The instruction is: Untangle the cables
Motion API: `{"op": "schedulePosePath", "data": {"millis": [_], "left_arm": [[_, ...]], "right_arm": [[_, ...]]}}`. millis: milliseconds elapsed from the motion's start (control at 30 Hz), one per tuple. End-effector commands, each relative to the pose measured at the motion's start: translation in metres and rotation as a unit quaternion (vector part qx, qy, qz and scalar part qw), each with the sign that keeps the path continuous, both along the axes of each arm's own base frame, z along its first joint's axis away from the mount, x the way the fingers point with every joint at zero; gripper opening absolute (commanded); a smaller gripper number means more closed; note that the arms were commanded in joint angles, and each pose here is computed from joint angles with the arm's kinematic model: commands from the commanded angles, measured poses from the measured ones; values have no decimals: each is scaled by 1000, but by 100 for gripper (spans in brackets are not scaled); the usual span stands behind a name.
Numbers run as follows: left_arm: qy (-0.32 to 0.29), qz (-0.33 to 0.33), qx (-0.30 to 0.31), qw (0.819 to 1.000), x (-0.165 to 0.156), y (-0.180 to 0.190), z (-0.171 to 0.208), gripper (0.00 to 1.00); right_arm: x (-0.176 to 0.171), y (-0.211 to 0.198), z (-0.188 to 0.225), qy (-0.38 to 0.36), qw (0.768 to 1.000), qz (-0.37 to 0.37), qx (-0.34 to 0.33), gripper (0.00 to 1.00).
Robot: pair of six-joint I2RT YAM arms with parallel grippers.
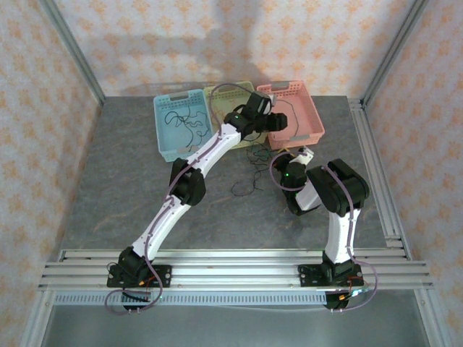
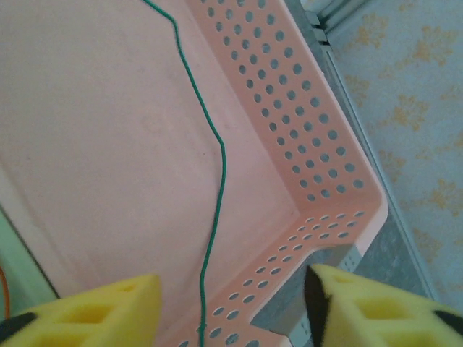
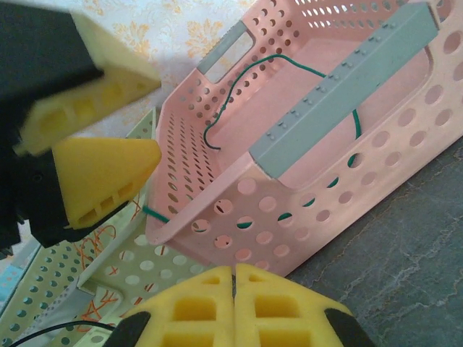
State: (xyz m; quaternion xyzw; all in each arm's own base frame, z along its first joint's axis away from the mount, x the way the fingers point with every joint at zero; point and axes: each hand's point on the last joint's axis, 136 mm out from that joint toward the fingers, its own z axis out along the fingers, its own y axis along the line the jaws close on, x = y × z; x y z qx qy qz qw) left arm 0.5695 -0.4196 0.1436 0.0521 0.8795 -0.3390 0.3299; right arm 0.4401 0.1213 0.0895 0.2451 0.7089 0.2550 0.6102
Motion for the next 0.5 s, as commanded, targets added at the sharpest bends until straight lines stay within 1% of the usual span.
{"op": "schedulePosePath", "data": {"millis": [0, 133, 233, 300, 367, 400, 433, 467], "left_arm": [[-75, 12, 13, 997, -4, 17, 84, 66], [-109, 31, 50, 992, -13, 41, 125, 70], [-113, 41, 71, 990, -27, 62, 151, 70], [-110, 35, 82, 990, -42, 74, 159, 69], [-116, 59, 98, 987, -55, 96, 158, 69], [-123, 73, 98, 985, -64, 110, 155, 70], [-133, 86, 86, 984, -74, 124, 160, 70], [-129, 98, 79, 984, -85, 140, 154, 71]], "right_arm": [[5, 3, 2, -8, 1000, 5, 14, 0], [5, 5, 2, -8, 1000, 8, 14, 0], [5, 4, 4, -10, 1000, 9, 10, 0], [5, 6, 7, -13, 1000, 13, 6, 0], [6, 11, 8, -15, 999, 27, 8, 0], [6, 16, 9, -16, 999, 39, 7, 0], [7, 20, 12, -20, 999, 49, 5, 0], [7, 24, 14, -23, 998, 56, 0, 0]]}}
